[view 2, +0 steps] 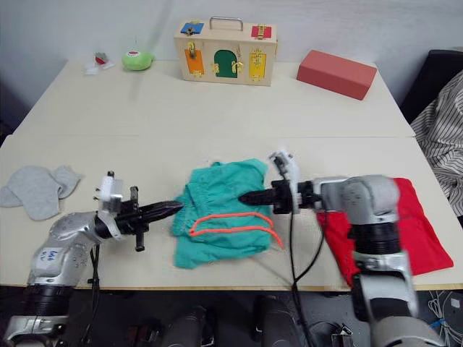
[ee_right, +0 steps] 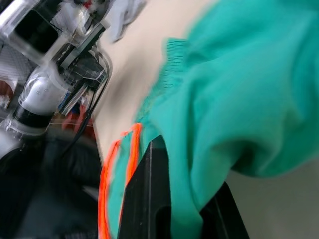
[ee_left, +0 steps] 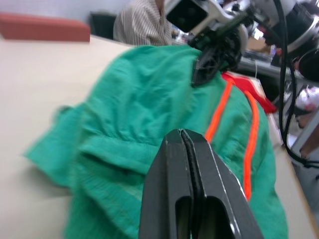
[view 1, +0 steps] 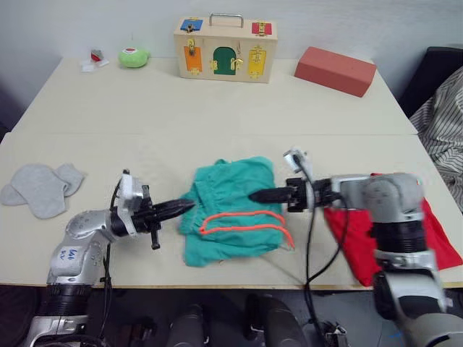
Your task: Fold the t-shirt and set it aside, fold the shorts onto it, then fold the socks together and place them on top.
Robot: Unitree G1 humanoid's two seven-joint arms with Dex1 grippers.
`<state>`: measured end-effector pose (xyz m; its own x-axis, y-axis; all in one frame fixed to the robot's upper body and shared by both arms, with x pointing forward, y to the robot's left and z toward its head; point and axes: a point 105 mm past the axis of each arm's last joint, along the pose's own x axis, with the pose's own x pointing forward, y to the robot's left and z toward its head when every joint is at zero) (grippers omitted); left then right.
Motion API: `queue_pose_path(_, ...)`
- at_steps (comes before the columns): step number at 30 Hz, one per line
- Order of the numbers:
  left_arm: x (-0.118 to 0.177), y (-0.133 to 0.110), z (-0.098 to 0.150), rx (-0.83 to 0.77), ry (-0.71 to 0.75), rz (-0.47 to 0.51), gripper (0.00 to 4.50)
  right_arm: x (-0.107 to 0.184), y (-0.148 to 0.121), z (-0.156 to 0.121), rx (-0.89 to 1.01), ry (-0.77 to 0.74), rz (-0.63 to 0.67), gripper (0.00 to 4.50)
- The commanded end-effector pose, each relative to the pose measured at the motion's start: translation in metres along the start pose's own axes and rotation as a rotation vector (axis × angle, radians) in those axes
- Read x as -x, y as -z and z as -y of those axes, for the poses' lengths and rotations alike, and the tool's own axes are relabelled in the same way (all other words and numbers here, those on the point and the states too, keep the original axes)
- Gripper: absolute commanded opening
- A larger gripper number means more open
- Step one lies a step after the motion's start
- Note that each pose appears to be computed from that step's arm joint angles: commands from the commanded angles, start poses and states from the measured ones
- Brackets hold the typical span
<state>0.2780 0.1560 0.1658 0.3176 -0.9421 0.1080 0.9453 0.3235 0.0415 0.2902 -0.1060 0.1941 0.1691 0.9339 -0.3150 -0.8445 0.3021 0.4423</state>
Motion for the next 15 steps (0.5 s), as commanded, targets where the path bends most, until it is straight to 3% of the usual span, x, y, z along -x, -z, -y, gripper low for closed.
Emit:
queue_pose_path(1,-0.004,-0.009,0.002,-0.025,-0.009,0.028,0.00,0.047,-0.002,-0.041,0.193,-0.089,-0.109,0.05)
queue_pose_path(7,-0.009,0.003,0.004,-0.015,0.020,0.005,0.00,0.114,-0.003,-0.050,0.252,0.037,-0.223,0.05)
queue_pose_path(15,-0.010,0.005,-0.001,-0.007,0.034,-0.008,0.00,0.195,0.006,-0.019,0.262,0.329,-0.329,0.05)
